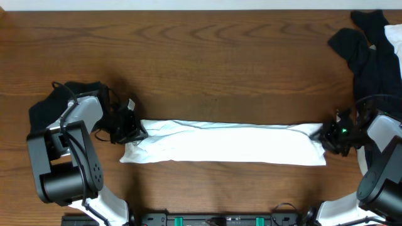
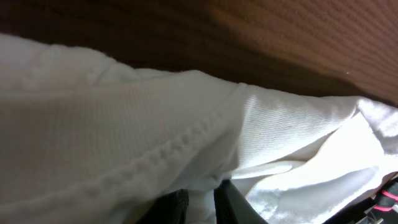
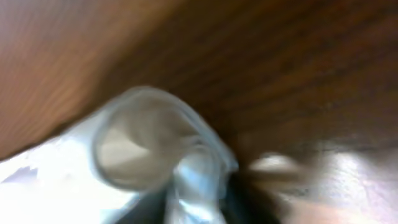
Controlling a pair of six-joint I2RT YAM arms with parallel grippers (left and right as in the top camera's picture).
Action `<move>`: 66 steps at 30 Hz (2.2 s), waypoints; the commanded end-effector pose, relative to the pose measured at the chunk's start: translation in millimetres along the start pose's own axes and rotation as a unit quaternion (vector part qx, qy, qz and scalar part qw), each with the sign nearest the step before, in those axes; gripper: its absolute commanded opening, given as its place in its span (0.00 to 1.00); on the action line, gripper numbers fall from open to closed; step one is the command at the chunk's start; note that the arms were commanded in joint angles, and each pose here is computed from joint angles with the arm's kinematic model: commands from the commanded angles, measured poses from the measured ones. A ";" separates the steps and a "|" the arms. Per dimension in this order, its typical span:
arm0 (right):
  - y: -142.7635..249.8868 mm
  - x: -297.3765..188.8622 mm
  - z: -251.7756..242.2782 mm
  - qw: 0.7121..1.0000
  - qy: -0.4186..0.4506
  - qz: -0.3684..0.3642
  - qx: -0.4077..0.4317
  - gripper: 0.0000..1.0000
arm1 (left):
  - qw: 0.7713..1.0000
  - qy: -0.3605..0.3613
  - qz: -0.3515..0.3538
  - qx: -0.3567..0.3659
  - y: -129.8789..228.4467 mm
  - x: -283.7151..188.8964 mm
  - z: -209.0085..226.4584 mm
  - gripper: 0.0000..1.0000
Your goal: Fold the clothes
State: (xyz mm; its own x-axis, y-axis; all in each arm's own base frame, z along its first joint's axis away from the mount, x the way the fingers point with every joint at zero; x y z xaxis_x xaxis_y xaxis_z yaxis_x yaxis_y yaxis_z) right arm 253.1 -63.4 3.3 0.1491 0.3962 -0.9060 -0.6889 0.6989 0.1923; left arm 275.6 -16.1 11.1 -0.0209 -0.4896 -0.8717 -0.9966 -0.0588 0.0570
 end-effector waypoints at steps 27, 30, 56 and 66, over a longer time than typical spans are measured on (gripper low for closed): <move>-69.6 -126.1 6.2 0.975 0.134 -0.170 0.048 0.01 | 0.985 0.030 -0.142 0.088 -11.7 -93.6 -68.6 0.28; -64.2 -135.4 13.4 0.977 0.139 -0.160 0.031 0.01 | 0.985 0.030 -0.142 0.088 -11.6 -93.6 -68.6 0.28; 85.8 -35.9 187.9 0.975 0.102 -0.062 -0.187 0.01 | 0.990 0.034 -0.118 0.074 -0.1 -88.1 -67.8 0.29; 117.9 8.9 200.8 0.966 0.125 -0.028 -0.226 0.01 | 0.990 0.035 -0.116 0.072 1.2 -87.8 -67.9 0.29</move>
State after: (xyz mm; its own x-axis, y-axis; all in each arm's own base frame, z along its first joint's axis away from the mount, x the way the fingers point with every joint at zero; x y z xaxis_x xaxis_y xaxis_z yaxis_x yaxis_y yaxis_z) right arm 316.1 130.9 98.7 0.0740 0.1662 -0.9833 -0.9324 0.3613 -0.0091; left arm 283.1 -33.1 122.3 0.2152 -0.5455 -0.8100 -0.9744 -0.0644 -0.2155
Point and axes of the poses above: each gripper's point midway between its finger pads, its own x axis out along the fingers, its own z axis along the line the jaws close on, y = z × x, the point moved 1 cm from there along -x, back along the fingers, and after that the axes turned 13 degrees about x, right-handed, at the moved point
